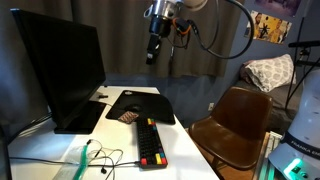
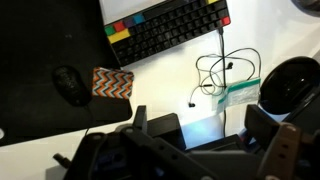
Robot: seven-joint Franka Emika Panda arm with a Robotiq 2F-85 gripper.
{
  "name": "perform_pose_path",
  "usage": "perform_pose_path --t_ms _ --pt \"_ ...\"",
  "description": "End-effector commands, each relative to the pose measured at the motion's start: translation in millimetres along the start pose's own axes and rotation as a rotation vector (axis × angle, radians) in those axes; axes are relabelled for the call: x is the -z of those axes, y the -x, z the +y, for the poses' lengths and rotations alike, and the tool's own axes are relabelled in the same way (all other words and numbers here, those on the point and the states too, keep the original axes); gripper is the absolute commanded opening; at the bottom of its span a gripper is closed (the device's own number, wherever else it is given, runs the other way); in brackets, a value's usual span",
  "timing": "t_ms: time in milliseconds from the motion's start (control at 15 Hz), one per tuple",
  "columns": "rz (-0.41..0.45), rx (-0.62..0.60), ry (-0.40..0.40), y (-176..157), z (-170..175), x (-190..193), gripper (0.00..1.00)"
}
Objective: Move the clear plastic to the left
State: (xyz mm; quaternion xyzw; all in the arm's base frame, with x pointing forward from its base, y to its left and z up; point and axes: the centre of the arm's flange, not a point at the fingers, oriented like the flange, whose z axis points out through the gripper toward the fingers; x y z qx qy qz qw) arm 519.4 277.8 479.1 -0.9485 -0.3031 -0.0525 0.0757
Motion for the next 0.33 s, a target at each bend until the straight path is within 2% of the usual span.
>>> perform_pose_path --t_ms 0,67,267 --pt "0.128 0.08 0.012 79 7 19 1.0" --pt "0.069 0.034 0.025 23 7 18 1.0" --pt "0.1 0.061 0.034 50 9 24 1.0"
